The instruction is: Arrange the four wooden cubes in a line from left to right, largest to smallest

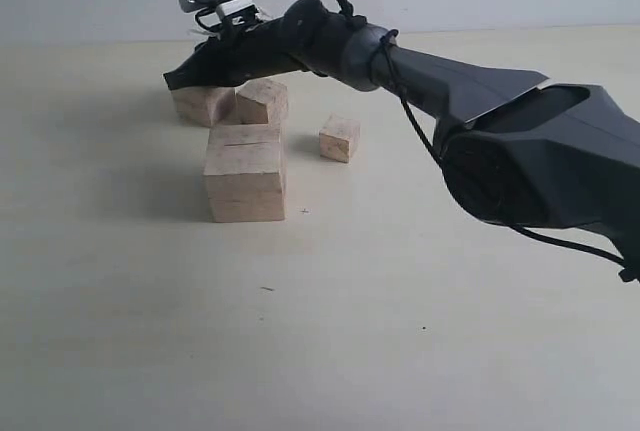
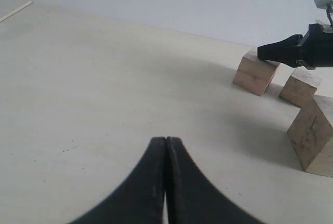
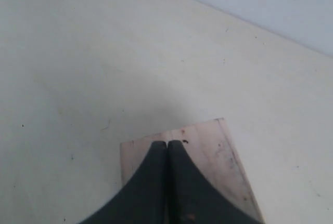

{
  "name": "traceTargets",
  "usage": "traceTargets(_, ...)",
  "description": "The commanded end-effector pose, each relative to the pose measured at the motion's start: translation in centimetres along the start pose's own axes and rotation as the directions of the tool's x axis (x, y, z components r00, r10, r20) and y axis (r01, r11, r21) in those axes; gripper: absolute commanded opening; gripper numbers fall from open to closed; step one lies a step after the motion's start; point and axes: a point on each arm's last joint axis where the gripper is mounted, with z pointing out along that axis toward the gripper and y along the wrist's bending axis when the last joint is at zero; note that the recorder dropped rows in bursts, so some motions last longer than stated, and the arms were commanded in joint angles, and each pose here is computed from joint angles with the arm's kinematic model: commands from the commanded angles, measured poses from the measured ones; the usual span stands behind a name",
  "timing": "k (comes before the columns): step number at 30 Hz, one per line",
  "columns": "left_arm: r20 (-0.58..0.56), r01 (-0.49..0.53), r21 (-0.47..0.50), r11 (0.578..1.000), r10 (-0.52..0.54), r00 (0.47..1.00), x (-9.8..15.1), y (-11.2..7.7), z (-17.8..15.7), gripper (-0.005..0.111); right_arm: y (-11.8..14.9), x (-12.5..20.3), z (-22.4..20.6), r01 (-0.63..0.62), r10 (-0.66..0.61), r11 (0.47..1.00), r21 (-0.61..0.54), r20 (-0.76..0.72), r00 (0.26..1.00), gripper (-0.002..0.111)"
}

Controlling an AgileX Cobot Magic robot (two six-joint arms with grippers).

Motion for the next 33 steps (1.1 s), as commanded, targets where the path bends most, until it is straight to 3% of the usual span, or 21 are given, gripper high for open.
traceTargets(1,0.005,-0.002,-0.002,1.0,0.002,1.0,0.0,0.0,0.0,0.0,-1.3,0.8,-0.8,0.009,-0.004,0.999,0.039,-0.131,0.991,0.0)
traceTargets(7,0.005,-0.002,-0.002,1.0,0.002,1.0,0.0,0.0,0.0,0.0,-2.5,1.3,-2.8,-0.026,0.066,0.993,0.118,-0.352,0.934,0.0)
traceTargets(11,0.005,-0.002,-0.002,1.0,0.002,1.0,0.0,0.0,0.0,0.0,-2.5,1.0,-3.9,-0.012,0.059,0.994,0.113,-0.419,0.906,0.0)
traceTargets(19,0.005,-0.002,-0.002,1.0,0.002,1.0,0.0,0.0,0.0,0.0,-1.3,-3.4,-7.1,0.017,0.026,0.994,0.111,-0.373,0.927,0.0)
traceTargets(22,0.005,-0.002,-0.002,1.0,0.002,1.0,0.0,0.0,0.0,0.0,-0.9,-5.4,-8.0,0.06,-0.028,0.993,0.099,-0.294,0.955,0.0)
traceTargets(25,0.005,-0.002,-0.002,1.0,0.002,1.0,0.0,0.0,0.0,0.0,0.2,-5.9,-7.5,0.171,-0.179,0.984,-0.056,-0.196,0.964,0.001)
traceTargets(27,0.005,-0.002,-0.002,1.0,0.002,1.0,0.0,0.0,0.0,0.0,1.0,-5.8,-6.8,0.239,-0.257,0.961,-0.139,-0.126,0.958,0.011)
traceTargets(29,0.005,-0.002,-0.002,1.0,0.002,1.0,0.0,0.0,0.0,0.0,1.0,-5.5,-6.0,0.316,-0.328,0.939,-0.135,-0.079,0.941,0.033)
traceTargets(30,0.005,-0.002,-0.002,1.0,0.002,1.0,0.0,0.0,0.0,0.0,0.7,-5.1,-5.5,0.341,-0.349,0.933,-0.111,-0.065,0.935,0.051)
traceTargets(31,0.005,-0.002,-0.002,1.0,0.002,1.0,0.0,0.0,0.0,0.0,0.5,-5.0,-5.3,0.349,-0.355,0.932,-0.097,-0.055,0.933,0.062)
traceTargets(33,0.005,-0.002,-0.002,1.0,0.002,1.0,0.0,0.0,0.0,0.0,-0.6,-4.6,-4.3,0.337,-0.337,0.941,0.001,-0.006,0.941,0.102)
